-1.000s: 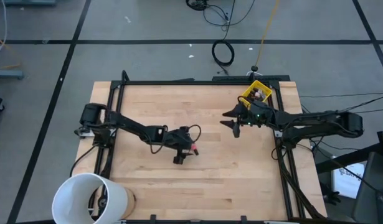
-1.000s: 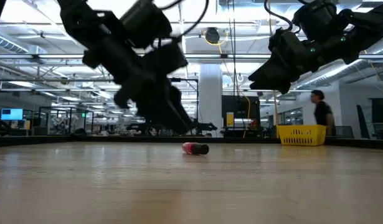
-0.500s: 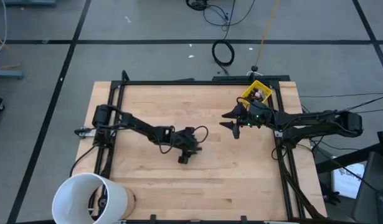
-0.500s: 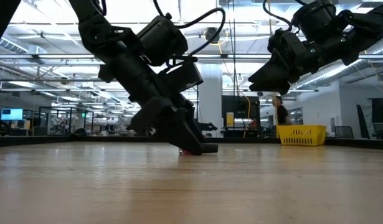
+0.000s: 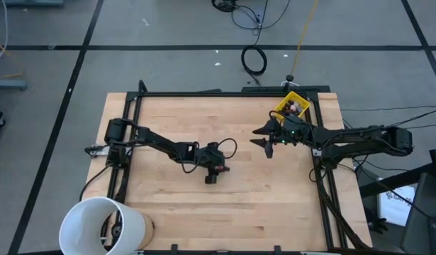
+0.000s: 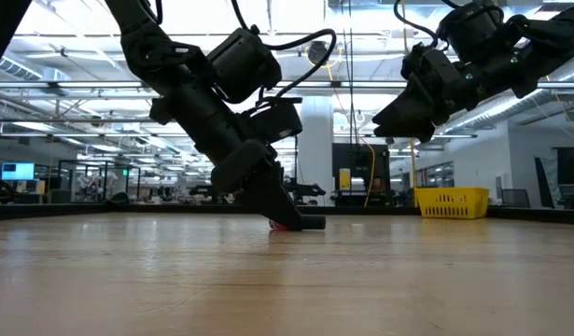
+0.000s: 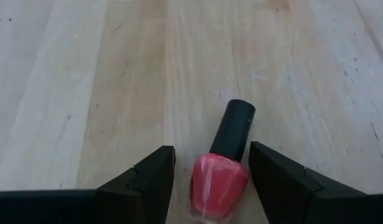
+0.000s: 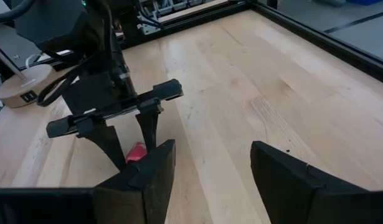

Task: Pick & Place Nail Polish
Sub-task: Put the pink nail polish bottle into the yellow bin

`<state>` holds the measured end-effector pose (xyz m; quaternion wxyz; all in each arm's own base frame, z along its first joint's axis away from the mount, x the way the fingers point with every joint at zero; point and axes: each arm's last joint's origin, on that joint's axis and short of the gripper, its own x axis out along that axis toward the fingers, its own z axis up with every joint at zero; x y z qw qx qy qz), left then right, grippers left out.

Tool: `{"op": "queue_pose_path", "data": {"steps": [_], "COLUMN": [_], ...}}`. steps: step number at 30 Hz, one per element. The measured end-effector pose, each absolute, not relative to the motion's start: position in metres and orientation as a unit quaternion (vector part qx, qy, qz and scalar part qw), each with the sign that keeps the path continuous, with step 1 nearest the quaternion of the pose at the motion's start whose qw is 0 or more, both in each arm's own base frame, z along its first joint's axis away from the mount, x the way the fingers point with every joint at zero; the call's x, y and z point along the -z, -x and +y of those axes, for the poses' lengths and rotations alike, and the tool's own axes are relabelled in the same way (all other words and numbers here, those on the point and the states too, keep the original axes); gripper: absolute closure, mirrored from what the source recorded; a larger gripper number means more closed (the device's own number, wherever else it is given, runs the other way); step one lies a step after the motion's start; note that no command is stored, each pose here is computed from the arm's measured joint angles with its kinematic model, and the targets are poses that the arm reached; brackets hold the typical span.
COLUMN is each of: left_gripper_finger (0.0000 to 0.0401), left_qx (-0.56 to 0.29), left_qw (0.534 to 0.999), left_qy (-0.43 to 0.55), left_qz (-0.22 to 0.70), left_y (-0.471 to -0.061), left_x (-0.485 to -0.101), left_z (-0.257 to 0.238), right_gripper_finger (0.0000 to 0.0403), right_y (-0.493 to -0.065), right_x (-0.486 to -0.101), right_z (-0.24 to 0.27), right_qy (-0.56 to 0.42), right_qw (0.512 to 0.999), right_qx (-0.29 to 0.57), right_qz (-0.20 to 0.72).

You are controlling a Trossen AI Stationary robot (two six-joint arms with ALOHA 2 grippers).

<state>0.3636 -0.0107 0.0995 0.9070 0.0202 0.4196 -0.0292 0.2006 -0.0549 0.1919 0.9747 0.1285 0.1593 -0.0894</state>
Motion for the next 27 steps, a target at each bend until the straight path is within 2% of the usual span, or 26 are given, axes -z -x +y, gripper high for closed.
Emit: {"op": "queue_pose_path", "data": {"steps": [5,11,19,23,27], "left_gripper_finger": [0.0221,0.0305,0.0306,0.0306,0.0306], "left_qx": [0.039,0.043,0.027,-0.035,-0.124], "left_qw": [0.901,0.897,0.9,0.899,0.887], "left_qy": [-0.032,-0.038,-0.07,-0.154,-0.263], "left_qz": [0.43,0.438,0.429,0.408,0.358], "left_y": [-0.362,-0.36,-0.36,-0.359,-0.359], "left_x": [-0.098,-0.097,-0.101,-0.117,-0.152], "left_z": [-0.011,-0.011,-0.01,-0.01,-0.01], "right_gripper_finger": [0.0206,0.0206,0.0206,0.0206,0.0206], "right_y": [-0.201,-0.201,-0.201,-0.201,-0.204], "right_x": [-0.192,-0.192,-0.193,-0.194,-0.196], "right_z": [-0.055,-0.055,-0.055,-0.055,-0.055], "right_qy": [-0.128,-0.128,-0.132,-0.139,-0.155], "right_qw": [0.975,0.975,0.975,0.975,0.975], "right_qx": [0.089,0.089,0.09,0.09,0.089], "right_qz": [0.159,0.159,0.155,0.146,0.129]}}
